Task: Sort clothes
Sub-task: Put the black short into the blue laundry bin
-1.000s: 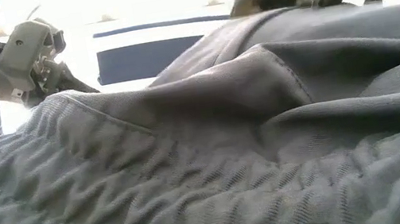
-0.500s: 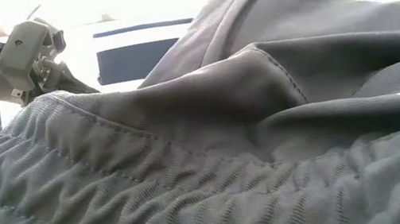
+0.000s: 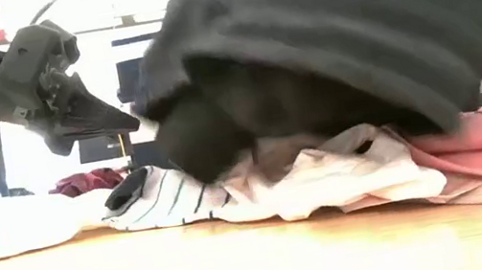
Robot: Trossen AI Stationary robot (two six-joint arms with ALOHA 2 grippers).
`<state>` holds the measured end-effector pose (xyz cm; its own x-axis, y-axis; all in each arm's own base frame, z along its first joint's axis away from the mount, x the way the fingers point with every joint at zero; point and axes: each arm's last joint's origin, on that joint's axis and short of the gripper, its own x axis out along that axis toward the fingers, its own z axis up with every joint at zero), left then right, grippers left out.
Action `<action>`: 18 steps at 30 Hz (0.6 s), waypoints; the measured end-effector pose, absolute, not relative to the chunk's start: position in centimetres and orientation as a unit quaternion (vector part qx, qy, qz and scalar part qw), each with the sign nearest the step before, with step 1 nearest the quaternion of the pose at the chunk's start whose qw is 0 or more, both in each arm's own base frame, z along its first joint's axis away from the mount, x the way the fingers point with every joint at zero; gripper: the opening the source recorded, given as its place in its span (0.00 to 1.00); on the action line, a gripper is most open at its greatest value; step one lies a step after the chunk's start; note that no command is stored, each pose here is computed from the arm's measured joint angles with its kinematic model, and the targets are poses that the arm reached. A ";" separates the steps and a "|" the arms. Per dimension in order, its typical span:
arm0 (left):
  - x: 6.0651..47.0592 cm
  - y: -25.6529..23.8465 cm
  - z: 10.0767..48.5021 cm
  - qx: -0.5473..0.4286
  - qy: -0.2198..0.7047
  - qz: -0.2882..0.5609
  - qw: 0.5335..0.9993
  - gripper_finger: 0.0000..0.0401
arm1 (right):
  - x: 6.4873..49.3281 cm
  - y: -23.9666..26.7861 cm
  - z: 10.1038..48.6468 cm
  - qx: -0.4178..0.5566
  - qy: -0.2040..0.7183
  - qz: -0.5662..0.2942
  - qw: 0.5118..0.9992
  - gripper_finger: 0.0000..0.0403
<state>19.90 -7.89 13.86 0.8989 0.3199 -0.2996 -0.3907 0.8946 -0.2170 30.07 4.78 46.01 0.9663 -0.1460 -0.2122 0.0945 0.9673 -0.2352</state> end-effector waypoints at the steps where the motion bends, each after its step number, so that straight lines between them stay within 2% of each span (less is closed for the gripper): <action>1: 19.9 -7.9 13.9 -0.137 0.129 0.184 0.965 0.00 | 30.1 4.3 47.2 -0.123 0.088 -0.071 0.986 0.01; 6: 19.9 -7.9 13.9 -0.136 0.129 0.184 0.965 0.00 | 30.9 0.4 52.2 -0.183 -0.039 -0.155 0.970 0.01; 13: 19.9 -7.9 13.8 -0.131 0.133 0.185 0.965 0.00 | 30.1 -6.3 58.6 -0.201 -0.261 -0.259 0.908 0.01; 18: 19.9 -7.9 13.8 -0.117 0.136 0.186 0.966 0.00 | 30.0 -10.5 59.7 -0.187 -0.296 -0.287 0.891 0.01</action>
<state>19.86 -7.86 13.77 0.8942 0.3266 -0.3062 -0.3904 0.9035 -0.1766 30.00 -10.46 59.73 0.6595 -0.4007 0.6360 0.6228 0.7650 -0.1639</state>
